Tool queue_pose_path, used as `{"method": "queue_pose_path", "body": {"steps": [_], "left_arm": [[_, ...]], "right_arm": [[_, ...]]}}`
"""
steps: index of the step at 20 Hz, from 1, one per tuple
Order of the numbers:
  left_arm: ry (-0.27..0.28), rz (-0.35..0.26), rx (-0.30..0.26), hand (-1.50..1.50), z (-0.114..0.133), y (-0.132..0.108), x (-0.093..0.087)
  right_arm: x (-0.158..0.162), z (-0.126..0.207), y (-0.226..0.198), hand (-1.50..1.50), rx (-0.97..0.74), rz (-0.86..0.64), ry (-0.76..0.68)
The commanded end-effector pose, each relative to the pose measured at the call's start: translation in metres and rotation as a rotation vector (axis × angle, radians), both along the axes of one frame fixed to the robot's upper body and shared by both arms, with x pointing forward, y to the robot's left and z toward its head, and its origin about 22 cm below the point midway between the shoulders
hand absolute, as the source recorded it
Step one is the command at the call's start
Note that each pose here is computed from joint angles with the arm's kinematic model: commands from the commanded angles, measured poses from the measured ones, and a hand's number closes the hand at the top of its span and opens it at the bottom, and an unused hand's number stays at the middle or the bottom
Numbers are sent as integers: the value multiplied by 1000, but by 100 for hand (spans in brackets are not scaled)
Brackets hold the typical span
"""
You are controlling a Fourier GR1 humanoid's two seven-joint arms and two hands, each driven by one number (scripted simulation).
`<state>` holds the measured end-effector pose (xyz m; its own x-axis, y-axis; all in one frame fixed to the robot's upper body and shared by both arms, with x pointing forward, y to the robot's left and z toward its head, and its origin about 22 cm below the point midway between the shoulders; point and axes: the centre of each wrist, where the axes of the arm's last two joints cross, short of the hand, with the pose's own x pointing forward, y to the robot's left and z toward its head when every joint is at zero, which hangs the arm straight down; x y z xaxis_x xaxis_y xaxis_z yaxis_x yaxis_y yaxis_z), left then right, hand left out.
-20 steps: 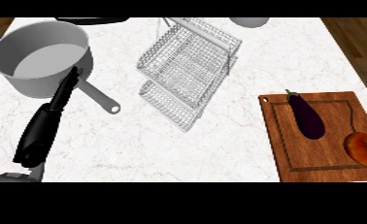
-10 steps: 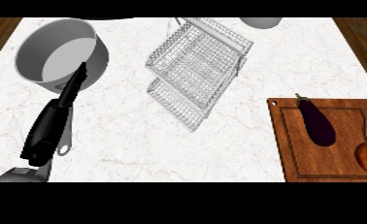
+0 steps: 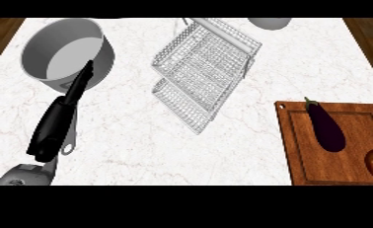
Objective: Pick the tomato from the cutting board and place it in the tiered basket
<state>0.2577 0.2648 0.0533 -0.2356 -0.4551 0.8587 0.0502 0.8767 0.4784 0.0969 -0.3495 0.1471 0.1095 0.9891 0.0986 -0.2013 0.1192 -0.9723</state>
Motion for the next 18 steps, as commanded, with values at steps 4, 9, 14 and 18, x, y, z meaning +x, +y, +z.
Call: {"method": "queue_pose_path", "body": {"steps": [4, 9, 14, 18], "left_arm": [[14, -1, -7, 0, 1, 1, 9], [1, 12, -2, 0, 10, 18, 16], [1, 6, 3, 0, 9, -18, -5], [9, 5, 11, 0, 7, 4, 0]], "right_arm": [[13, -27, 5, -150, -88, -40, 39], [11, -33, -12, -150, -152, -21, 129], [13, -52, -28, -150, -129, -64, 125], [4, -44, -42, -150, -133, -66, -28]]}}
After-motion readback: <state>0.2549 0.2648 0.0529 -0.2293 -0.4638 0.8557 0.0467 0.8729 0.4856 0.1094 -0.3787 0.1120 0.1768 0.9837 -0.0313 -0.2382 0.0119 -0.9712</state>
